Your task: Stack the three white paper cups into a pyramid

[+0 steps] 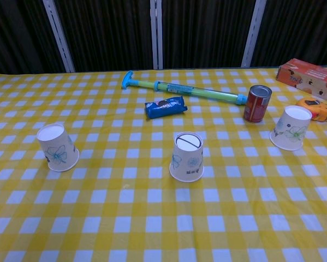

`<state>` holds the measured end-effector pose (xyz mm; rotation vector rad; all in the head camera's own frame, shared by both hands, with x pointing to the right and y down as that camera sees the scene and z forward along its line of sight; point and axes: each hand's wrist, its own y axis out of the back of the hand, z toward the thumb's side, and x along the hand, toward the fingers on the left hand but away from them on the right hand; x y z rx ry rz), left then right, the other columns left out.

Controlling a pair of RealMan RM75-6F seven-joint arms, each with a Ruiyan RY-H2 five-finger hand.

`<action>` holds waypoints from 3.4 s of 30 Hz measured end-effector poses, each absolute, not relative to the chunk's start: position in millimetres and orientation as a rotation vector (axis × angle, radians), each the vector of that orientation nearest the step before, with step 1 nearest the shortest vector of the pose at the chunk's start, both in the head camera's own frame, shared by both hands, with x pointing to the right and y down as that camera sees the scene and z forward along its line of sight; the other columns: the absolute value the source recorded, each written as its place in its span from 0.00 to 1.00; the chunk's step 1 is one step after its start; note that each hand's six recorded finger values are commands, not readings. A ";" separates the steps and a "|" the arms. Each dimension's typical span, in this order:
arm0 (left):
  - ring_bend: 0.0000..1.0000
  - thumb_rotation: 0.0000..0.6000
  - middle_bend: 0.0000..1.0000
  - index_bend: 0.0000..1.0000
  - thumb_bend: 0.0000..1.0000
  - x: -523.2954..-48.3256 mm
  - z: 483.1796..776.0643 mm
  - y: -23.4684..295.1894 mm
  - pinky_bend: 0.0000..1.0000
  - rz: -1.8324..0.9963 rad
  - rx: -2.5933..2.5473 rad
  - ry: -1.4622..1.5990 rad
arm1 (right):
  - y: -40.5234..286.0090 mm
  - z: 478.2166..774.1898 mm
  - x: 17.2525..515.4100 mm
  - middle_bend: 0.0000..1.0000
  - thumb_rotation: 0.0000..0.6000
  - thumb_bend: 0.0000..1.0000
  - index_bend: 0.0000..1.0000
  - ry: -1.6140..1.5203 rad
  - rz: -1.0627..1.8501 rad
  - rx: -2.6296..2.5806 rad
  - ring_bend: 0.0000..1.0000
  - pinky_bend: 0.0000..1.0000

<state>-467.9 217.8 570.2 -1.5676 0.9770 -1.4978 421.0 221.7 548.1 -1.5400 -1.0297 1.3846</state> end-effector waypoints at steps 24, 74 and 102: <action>0.00 1.00 0.00 0.00 0.18 -460.0 577.9 208.8 0.00 -1.493 -1.586 0.968 | 219.9 551.6 422.3 0.00 1.00 0.08 0.09 -1.047 1.385 -1.572 0.00 0.00; 0.00 1.00 0.00 0.46 0.37 -284.9 665.7 126.5 0.00 -1.451 -1.876 0.608 | 210.6 551.1 450.0 0.00 1.00 0.08 0.09 -1.194 1.384 -1.634 0.00 0.00; 0.00 1.00 0.00 0.46 0.37 -121.8 665.4 137.0 0.00 -1.123 -2.049 0.493 | 199.8 559.4 479.2 0.00 1.00 0.08 0.09 -1.286 1.452 -1.625 0.00 0.00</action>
